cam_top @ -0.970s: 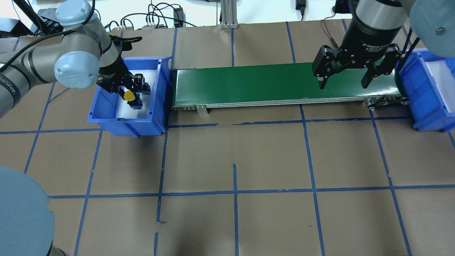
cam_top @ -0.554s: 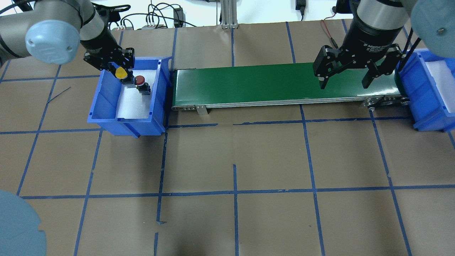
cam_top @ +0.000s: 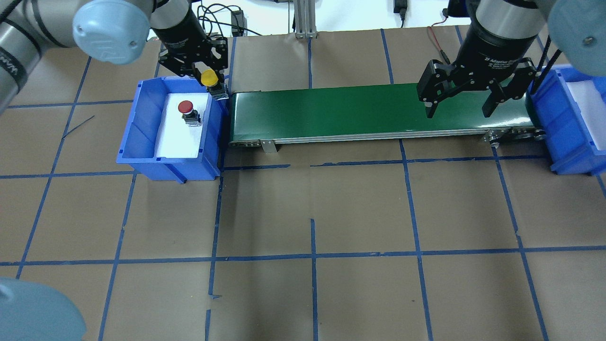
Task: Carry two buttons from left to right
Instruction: 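Lift the yellow button and place it on the near end of the conveyor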
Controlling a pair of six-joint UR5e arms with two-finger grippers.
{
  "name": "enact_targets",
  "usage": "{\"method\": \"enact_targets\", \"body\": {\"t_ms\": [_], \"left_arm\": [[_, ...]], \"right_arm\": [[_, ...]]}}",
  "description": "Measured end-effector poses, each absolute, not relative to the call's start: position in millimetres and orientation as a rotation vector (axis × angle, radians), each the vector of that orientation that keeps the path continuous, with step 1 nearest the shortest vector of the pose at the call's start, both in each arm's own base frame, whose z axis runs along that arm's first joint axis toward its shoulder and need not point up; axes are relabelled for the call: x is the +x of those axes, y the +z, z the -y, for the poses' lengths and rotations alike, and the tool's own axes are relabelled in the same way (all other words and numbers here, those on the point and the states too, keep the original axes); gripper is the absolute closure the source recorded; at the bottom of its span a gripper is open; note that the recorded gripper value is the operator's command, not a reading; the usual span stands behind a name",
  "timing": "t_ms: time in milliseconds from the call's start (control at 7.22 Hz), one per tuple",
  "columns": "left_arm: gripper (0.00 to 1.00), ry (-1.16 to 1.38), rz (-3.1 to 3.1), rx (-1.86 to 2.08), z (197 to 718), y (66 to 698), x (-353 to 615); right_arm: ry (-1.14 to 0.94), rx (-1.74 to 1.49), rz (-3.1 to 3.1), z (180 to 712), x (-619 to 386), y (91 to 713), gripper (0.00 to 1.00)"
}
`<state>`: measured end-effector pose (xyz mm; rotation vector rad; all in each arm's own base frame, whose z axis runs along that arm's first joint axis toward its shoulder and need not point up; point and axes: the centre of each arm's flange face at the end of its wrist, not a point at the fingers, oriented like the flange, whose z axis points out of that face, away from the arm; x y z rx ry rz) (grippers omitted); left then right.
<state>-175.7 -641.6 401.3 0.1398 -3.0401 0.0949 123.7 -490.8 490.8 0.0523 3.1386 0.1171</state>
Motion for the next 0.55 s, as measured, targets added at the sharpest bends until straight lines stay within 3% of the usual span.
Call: {"method": "enact_targets", "body": {"t_ms": [554], "left_arm": [[0.65, 0.085, 3.039, 0.117, 670.0, 334.9, -207.0]], "right_arm": [[0.117, 0.056, -3.138, 490.9, 123.1, 490.8, 0.00]]}}
